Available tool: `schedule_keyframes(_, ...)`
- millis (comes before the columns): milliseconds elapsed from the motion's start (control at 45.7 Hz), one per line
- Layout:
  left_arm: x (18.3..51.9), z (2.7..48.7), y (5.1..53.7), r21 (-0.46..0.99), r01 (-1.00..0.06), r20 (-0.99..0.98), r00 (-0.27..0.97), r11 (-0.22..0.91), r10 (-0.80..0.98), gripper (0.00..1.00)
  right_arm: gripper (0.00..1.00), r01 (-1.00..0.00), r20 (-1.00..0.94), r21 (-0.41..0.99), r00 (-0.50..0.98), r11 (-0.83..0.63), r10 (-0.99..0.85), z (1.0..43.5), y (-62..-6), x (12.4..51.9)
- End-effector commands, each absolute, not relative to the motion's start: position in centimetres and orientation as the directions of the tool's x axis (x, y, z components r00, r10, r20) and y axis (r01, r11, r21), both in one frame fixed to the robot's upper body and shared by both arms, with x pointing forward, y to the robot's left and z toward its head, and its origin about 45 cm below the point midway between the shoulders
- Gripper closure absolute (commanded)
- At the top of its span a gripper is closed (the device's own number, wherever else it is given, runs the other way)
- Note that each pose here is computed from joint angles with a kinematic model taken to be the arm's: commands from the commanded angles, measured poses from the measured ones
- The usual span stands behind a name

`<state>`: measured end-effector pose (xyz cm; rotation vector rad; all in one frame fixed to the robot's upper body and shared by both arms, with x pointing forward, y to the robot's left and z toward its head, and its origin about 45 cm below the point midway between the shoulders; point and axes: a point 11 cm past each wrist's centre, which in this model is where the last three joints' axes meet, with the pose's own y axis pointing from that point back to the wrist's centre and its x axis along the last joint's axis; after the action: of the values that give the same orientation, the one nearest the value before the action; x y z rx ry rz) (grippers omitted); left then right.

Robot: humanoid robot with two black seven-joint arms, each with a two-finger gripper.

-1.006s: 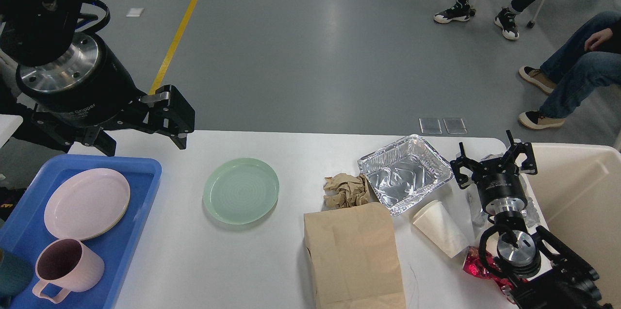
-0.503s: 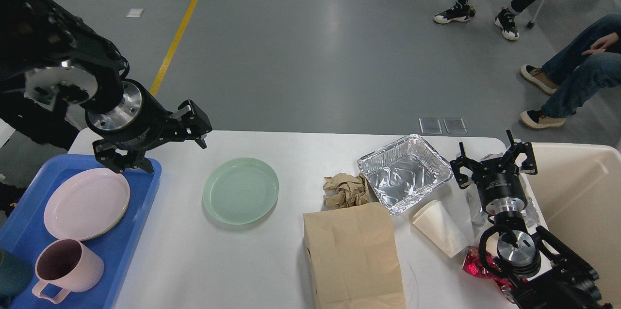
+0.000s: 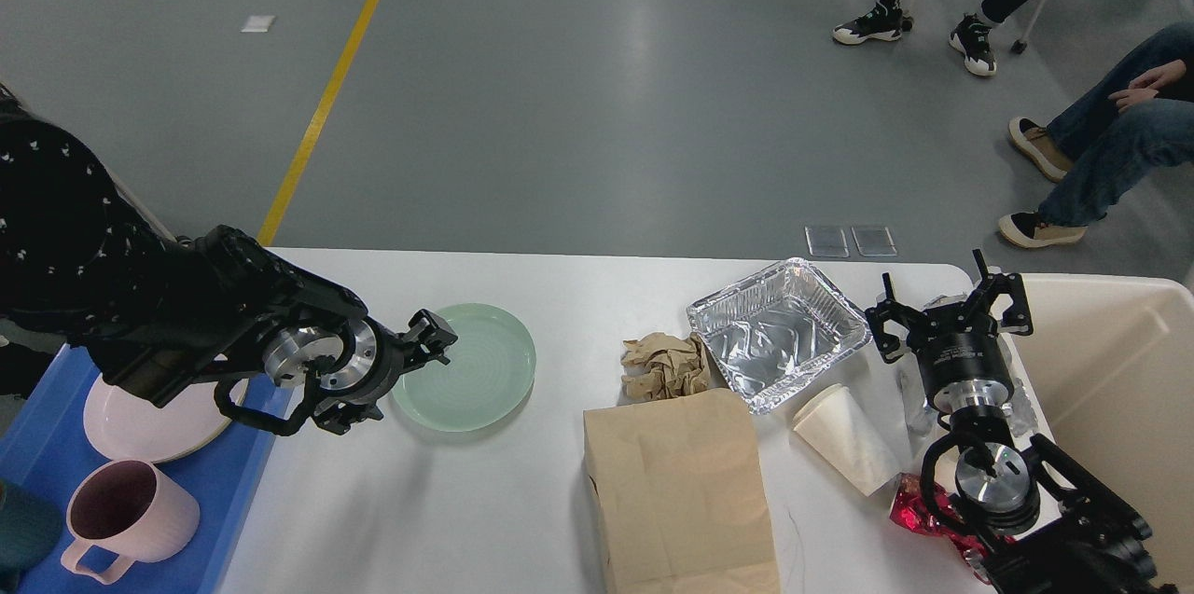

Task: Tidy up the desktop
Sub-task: 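Move the left gripper to the green saucer rim and grasp it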

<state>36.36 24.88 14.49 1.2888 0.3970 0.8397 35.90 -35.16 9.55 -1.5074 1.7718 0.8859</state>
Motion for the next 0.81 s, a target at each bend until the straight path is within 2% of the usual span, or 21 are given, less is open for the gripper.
schedule_keyframes(0,36.5,12.5,25.6,0.941,-0.333,0.172,0.634,0.065,0.754,0.04,0.00,-0.990,-0.819,0.087,-0.137,0.115,-0.558,9.5,-35.2,35.9)
schedule_keyframes(131,35.6,10.7,27.7,0.944,-0.324,0.148,0.577,0.059,0.803,0.04,0.00,-0.990,-0.819,0.087,-0.137,0.115,-0.558,9.5,-35.2,35.9)
schedule_keyframes(372,36.5,8.7,29.0,0.926,-0.376,0.184,0.512,0.026,0.839,0.04,0.00,-0.990,-0.819,0.087,-0.137,0.115,-0.558,9.5,-35.2,35.9)
schedule_keyframes(503,37.0,8.3,28.8,0.918,-0.396,0.192,0.508,0.030,0.840,0.09,0.00,-0.989,-0.819,0.087,-0.137,0.116,-0.557,9.6,-35.2,35.9)
schedule_keyframes(787,37.1,7.8,27.1,0.908,-0.411,0.193,0.574,0.076,0.796,0.41,0.00,-0.990,-0.819,0.087,-0.137,0.115,-0.558,9.5,-35.2,35.9)
